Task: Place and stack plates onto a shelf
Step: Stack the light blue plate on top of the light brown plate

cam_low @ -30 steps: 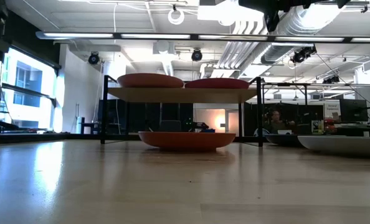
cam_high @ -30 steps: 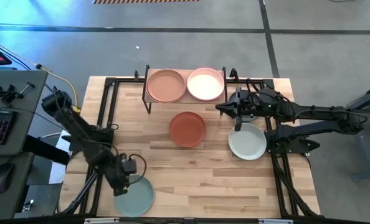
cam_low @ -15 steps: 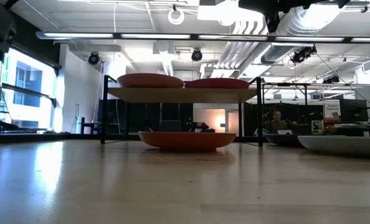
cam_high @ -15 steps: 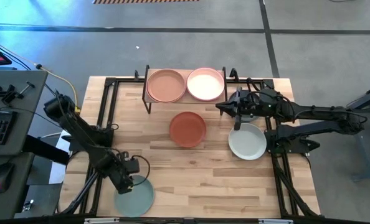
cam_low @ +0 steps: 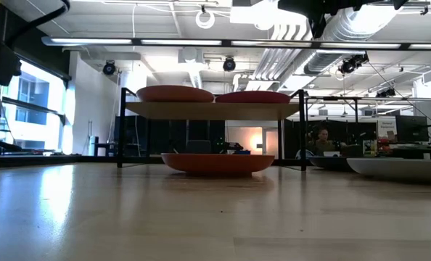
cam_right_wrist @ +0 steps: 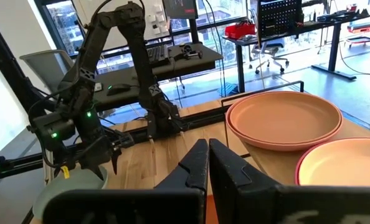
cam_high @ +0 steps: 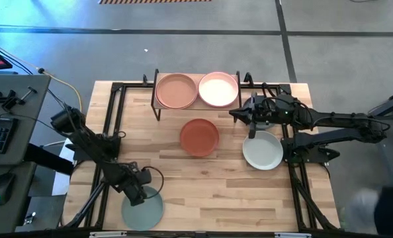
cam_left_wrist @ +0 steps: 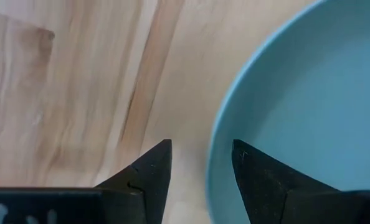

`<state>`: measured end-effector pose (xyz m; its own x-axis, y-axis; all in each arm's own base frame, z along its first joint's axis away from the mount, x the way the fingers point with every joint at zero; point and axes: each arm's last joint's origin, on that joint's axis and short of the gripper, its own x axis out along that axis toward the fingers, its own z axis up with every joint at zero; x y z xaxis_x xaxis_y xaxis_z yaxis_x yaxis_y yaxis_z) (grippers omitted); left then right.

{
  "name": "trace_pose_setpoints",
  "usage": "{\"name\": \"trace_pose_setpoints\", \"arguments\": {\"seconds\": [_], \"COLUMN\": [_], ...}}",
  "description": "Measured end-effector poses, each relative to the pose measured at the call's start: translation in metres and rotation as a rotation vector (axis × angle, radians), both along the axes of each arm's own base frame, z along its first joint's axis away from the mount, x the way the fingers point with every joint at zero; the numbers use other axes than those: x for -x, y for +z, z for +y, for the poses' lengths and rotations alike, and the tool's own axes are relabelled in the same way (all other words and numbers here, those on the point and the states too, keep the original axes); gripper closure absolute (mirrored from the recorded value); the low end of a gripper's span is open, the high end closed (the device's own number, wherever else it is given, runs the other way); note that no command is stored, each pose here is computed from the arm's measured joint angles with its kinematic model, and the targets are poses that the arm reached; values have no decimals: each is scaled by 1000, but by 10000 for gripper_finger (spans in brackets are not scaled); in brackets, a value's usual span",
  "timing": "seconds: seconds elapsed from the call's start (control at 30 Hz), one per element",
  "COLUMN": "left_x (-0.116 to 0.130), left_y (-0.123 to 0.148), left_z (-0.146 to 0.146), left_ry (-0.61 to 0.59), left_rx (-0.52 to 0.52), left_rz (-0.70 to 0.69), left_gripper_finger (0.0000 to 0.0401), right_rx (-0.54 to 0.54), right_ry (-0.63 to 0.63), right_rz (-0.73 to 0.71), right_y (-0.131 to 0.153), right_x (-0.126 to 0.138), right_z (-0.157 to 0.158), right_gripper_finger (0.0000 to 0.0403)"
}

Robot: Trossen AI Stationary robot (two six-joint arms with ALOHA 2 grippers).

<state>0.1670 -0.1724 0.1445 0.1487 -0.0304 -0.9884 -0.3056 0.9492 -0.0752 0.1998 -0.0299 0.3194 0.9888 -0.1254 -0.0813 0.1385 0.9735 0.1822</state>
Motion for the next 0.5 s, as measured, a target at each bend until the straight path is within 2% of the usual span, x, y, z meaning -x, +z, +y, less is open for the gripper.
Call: {"name": "trace_pose_setpoints", "arguments": {"seconds": [0.5], "left_x": [-18], "left_y": [0], "left_z": [20], "left_ry": [-24], "left_rx": [-33], "left_rz": [-10], "left_gripper_finger": [376], "right_rx": [7], "right_ry": [1], "right_rz": [1], "right_y": [0], "right_x": [0], "right_z": [0], "right_gripper_finger": [402]}}
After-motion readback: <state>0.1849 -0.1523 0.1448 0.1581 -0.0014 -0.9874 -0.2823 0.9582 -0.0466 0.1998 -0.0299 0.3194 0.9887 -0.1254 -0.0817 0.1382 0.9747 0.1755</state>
